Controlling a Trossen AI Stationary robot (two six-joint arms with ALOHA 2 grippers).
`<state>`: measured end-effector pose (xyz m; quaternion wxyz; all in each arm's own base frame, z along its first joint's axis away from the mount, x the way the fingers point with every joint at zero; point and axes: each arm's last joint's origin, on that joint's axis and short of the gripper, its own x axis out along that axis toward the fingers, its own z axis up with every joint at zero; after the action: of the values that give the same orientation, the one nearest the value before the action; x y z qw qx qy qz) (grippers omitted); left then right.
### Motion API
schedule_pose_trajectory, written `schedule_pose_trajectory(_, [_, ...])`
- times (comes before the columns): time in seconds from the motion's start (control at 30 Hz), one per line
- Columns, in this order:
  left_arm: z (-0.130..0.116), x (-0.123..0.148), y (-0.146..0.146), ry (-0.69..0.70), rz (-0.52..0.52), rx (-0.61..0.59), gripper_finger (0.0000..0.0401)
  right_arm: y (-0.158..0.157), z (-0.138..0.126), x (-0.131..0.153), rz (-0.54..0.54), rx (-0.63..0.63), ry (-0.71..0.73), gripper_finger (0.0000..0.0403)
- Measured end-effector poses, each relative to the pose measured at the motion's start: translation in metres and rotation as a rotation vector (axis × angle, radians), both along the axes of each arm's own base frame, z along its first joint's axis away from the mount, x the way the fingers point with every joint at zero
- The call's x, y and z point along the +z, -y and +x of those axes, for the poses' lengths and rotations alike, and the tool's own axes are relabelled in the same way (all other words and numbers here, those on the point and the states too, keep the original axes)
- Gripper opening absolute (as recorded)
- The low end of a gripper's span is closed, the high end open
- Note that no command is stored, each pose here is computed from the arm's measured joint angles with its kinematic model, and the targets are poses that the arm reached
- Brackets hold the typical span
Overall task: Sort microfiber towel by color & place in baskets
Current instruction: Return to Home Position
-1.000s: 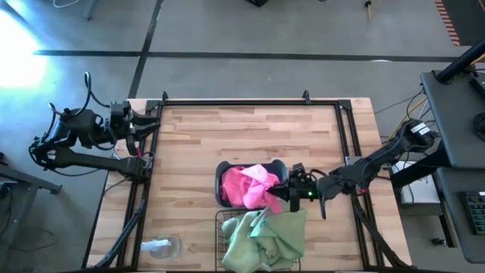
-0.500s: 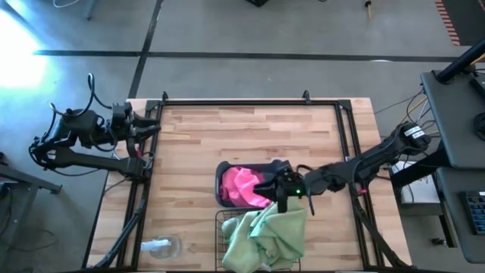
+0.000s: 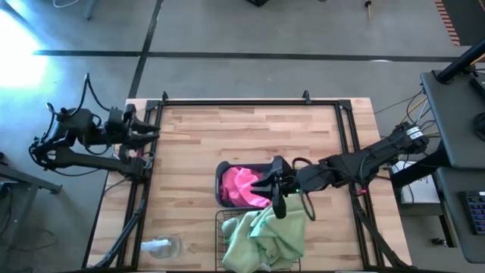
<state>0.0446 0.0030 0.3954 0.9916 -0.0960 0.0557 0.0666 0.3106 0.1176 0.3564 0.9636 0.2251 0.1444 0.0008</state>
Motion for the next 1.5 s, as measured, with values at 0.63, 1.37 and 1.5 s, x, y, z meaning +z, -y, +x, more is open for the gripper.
schedule_pose_trajectory(0.63, [-0.075,0.014,0.002,0.326,-0.126,-0.158,0.0116,0.002,-0.008,0.036,-0.305,0.092,-0.012,0.0072])
schedule_pose_trajectory(1.37, [-0.084,0.013,0.002,0.388,-0.59,-0.185,0.0116,0.007,-0.02,0.043,-0.323,0.156,-0.182,0.0071])
schedule_pose_trajectory(1.5, [-0.082,0.012,0.006,0.35,-0.446,-0.31,0.0116,0.004,-0.018,0.041,-0.298,0.202,-0.145,0.0068])
